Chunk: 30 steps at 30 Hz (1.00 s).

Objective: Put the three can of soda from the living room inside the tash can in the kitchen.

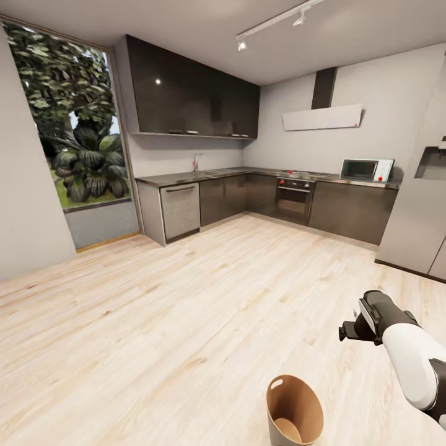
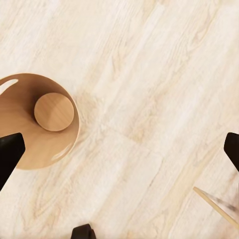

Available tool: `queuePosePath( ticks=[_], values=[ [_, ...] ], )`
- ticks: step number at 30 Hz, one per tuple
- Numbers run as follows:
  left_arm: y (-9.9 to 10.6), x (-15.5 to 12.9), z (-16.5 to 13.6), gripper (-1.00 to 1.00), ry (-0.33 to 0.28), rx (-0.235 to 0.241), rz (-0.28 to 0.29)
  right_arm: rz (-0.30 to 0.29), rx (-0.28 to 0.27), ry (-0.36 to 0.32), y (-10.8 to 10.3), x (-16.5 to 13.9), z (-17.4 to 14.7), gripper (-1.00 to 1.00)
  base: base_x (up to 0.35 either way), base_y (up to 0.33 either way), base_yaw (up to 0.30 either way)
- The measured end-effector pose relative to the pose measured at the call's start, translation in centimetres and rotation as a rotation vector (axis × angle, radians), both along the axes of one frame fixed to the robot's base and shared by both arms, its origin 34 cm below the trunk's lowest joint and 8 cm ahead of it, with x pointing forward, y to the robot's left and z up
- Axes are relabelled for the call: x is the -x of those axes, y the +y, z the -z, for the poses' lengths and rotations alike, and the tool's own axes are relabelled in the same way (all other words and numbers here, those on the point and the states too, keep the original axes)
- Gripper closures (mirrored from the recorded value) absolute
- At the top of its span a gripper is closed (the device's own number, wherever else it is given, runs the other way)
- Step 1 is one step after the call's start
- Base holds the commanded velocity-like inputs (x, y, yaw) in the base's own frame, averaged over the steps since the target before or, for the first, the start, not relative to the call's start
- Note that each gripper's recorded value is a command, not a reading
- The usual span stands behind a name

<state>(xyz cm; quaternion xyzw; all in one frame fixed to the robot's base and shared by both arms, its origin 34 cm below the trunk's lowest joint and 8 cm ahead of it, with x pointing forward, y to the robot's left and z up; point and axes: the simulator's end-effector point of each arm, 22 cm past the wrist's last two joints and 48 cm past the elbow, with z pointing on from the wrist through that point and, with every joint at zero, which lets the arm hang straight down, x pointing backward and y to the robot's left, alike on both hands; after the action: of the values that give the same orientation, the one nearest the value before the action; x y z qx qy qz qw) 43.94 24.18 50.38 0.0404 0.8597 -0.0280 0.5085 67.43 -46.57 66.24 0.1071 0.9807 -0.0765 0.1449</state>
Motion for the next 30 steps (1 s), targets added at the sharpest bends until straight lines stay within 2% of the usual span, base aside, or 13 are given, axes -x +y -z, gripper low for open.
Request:
queuePosePath(
  ticks=[30],
  values=[
    [0.0,1.1,6.3,-1.0,0.001,-0.005,0.007,-0.016,-0.008,-0.002,1.1,0.8,6.4,-1.0,0.0,0.0,0.0]
  ],
)
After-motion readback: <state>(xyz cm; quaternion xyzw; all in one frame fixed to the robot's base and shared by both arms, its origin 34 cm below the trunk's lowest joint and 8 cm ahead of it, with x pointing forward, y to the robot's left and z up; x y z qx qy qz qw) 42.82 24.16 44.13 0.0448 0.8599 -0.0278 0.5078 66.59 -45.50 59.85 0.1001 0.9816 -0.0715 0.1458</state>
